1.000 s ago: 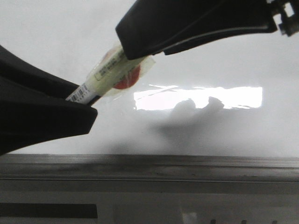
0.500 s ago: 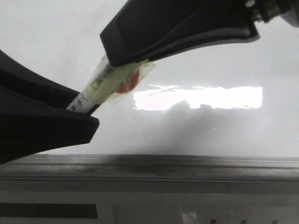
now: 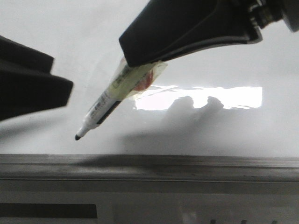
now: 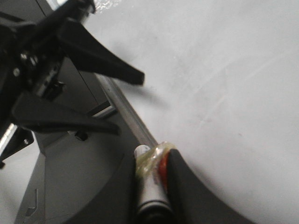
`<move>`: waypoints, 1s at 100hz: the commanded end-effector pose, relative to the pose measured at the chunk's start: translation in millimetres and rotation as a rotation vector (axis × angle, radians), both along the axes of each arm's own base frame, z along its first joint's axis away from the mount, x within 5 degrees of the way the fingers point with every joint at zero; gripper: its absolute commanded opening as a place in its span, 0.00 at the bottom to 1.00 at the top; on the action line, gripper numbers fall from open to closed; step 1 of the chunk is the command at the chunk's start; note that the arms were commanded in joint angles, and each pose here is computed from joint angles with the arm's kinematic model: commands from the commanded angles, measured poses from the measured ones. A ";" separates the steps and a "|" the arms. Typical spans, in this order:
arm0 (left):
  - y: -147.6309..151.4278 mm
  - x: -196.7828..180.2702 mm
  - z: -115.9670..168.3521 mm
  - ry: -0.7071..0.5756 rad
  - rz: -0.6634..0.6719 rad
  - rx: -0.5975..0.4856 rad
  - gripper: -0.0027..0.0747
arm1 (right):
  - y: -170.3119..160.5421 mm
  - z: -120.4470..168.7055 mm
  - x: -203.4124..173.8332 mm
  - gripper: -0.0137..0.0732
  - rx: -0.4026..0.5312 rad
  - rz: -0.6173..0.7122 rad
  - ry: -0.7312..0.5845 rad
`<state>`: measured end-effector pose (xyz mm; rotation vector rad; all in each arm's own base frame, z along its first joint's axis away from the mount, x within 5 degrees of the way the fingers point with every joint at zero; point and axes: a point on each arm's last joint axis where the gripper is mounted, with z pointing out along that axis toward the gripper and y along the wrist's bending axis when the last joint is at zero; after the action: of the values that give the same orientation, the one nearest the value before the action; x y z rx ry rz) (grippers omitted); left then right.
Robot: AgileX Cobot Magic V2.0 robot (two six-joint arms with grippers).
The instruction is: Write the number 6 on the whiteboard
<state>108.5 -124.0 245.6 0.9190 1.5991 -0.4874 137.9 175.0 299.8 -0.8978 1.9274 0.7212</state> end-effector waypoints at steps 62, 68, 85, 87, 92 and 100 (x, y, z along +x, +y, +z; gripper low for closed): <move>51.5 -13.7 42.2 -0.070 0.230 -0.234 0.54 | -25.4 83.9 69.8 0.08 0.136 -0.265 -0.188; 51.5 -13.7 42.2 -0.070 0.230 -0.234 0.54 | -23.4 79.6 74.8 0.07 0.125 -0.272 -0.180; 51.5 -13.7 42.2 -0.070 0.230 -0.234 0.54 | -7.7 33.3 82.5 0.07 0.052 -0.233 0.007; 51.5 -13.7 42.2 -0.070 0.230 -0.234 0.54 | -6.0 27.2 81.2 0.07 0.044 -0.224 0.035; 51.5 -13.7 42.2 -0.070 0.230 -0.234 0.54 | -0.1 15.0 76.3 0.07 0.013 -0.188 0.079; 51.5 -13.7 42.2 -0.070 0.230 -0.234 0.54 | -0.9 7.7 69.2 0.07 -0.007 -0.167 0.105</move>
<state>93.6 -71.5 272.2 0.6082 1.6085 -0.4327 206.4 177.3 311.8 -0.6711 2.0906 0.7377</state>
